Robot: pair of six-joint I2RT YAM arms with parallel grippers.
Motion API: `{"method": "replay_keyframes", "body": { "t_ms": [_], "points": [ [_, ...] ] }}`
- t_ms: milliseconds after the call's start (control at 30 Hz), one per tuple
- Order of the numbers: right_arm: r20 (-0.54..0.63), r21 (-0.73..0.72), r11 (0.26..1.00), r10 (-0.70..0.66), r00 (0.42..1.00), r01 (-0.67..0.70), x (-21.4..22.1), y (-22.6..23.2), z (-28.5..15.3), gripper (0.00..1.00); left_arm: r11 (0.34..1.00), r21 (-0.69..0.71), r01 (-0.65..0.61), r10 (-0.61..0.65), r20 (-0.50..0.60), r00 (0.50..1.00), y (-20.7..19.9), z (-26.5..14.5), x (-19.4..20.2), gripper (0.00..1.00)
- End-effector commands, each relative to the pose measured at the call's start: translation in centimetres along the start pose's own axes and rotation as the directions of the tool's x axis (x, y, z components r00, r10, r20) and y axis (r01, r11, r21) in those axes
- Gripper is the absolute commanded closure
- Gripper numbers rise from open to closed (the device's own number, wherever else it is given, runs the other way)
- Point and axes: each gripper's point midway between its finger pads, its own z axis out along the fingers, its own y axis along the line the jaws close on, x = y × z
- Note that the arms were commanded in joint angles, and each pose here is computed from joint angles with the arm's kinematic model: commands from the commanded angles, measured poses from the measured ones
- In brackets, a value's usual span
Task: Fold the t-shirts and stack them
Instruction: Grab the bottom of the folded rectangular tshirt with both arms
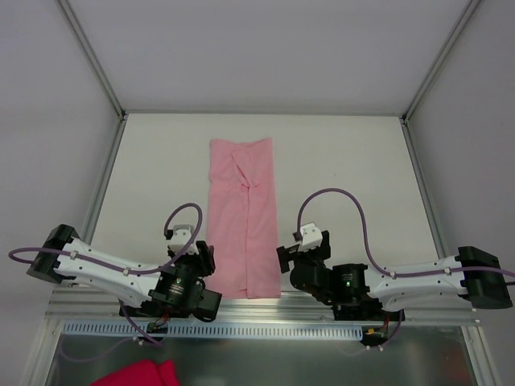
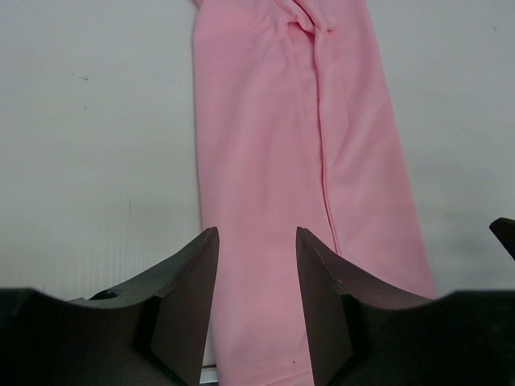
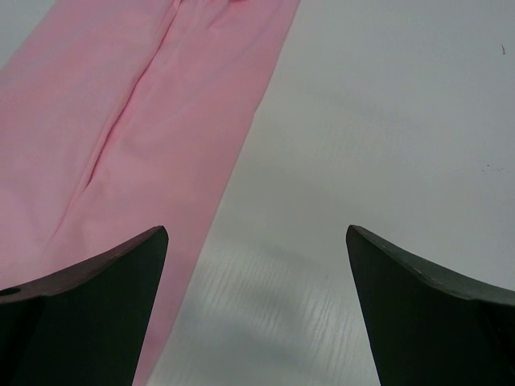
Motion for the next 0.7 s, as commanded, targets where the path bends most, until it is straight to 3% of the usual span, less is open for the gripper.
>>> {"method": "replay_keyframes", "body": {
  "t_ms": [0, 467, 667],
  "points": [
    [0.032, -0.016, 0.999, 0.039, 0.999, -0.038, -1.7, 0.7, 0.0, 0.0, 0.999, -0.048, -0.006, 0.007, 0.04, 0.999, 1.9, 0.0, -1.7, 0.56],
    [0.021, -0.015, 1.0, 0.025, 0.999, -0.025, -1.6, 0.8, 0.0, 0.0, 0.998, -0.048, -0.049, 0.051, 0.046, 0.998, 1.1, -0.2, -2.2, 0.54],
    [0.026, -0.026, 0.999, 0.027, 0.999, -0.027, -1.6, 1.5, 0.3, 0.0, 0.999, 0.009, -0.032, 0.031, 0.046, 0.998, -1.0, -1.5, -6.6, 0.53]
  ]
}}
